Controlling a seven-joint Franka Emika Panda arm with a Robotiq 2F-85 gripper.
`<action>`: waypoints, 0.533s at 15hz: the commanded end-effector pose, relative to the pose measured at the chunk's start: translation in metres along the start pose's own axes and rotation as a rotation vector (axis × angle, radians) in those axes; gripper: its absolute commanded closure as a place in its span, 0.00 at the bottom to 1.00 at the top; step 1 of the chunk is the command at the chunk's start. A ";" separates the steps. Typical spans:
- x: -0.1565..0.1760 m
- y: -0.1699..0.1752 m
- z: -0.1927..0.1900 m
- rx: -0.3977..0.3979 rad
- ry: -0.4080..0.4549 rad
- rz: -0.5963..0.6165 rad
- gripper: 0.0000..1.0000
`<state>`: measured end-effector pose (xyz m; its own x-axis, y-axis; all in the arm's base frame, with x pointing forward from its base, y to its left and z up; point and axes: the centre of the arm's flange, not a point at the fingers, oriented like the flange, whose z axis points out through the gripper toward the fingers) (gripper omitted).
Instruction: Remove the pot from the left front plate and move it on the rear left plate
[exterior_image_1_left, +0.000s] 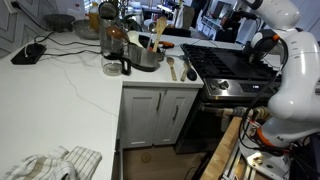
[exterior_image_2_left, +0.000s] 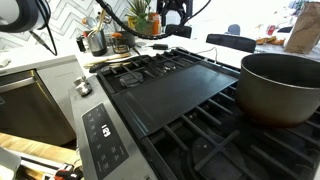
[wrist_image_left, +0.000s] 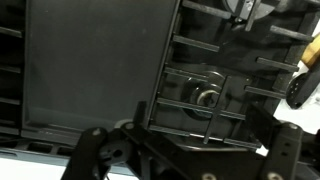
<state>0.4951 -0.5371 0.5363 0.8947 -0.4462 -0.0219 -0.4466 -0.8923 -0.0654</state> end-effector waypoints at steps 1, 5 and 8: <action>-0.035 -0.061 0.044 -0.004 -0.030 0.015 0.00; -0.025 -0.114 0.051 0.026 -0.054 -0.096 0.00; -0.026 -0.150 0.056 0.048 -0.153 -0.208 0.00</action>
<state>0.5754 -0.4451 0.5219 0.9420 -0.3249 -0.0837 -0.3321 -0.9386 -0.0934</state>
